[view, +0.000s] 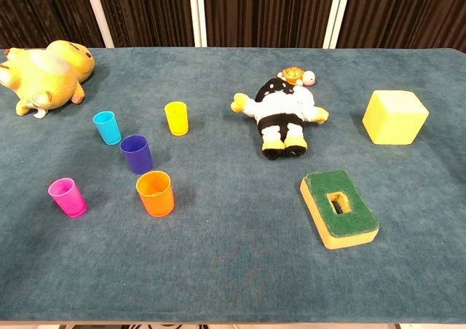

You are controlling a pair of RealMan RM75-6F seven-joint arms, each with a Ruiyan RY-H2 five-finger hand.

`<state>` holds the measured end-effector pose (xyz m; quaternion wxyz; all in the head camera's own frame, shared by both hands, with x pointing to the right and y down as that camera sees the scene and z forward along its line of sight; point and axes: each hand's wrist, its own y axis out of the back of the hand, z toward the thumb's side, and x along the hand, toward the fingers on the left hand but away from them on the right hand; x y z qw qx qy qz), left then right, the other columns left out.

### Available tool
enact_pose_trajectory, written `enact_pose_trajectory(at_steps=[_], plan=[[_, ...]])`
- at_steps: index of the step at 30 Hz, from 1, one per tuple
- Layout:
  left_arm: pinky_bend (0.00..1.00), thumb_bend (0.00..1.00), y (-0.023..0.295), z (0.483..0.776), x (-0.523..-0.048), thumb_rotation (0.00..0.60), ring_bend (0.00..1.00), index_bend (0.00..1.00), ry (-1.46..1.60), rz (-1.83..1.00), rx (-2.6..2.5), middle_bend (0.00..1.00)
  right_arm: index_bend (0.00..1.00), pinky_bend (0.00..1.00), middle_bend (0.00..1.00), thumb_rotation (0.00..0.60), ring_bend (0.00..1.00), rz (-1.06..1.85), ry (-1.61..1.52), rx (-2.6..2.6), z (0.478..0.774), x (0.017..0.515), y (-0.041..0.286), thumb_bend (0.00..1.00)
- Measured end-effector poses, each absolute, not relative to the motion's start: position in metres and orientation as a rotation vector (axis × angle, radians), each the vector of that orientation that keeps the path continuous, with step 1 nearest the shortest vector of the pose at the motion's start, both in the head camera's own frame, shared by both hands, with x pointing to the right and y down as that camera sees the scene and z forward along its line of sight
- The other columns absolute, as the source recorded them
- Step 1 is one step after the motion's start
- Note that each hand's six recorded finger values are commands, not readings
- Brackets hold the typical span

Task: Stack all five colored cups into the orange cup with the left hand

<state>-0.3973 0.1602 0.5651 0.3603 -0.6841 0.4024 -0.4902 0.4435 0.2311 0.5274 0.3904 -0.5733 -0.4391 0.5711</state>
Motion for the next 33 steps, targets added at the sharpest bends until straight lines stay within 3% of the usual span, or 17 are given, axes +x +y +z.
enact_pose_trajectory(at_steps=[14,33], plan=[[0.04,0.15,0.094,0.623,-0.330,0.600,0.00,0.17,0.646,-1.341,-1.920,0.06,0.07,0.04,0.04,0.600,0.07,1.459,-1.122,-1.454,0.528,0.445,0.231,0.37],[0.04,0.16,0.108,0.673,-0.287,0.600,0.00,0.26,0.463,-1.357,-1.977,0.08,0.07,0.04,0.04,0.600,0.07,1.460,-1.139,-1.449,0.527,0.449,0.230,0.37]])
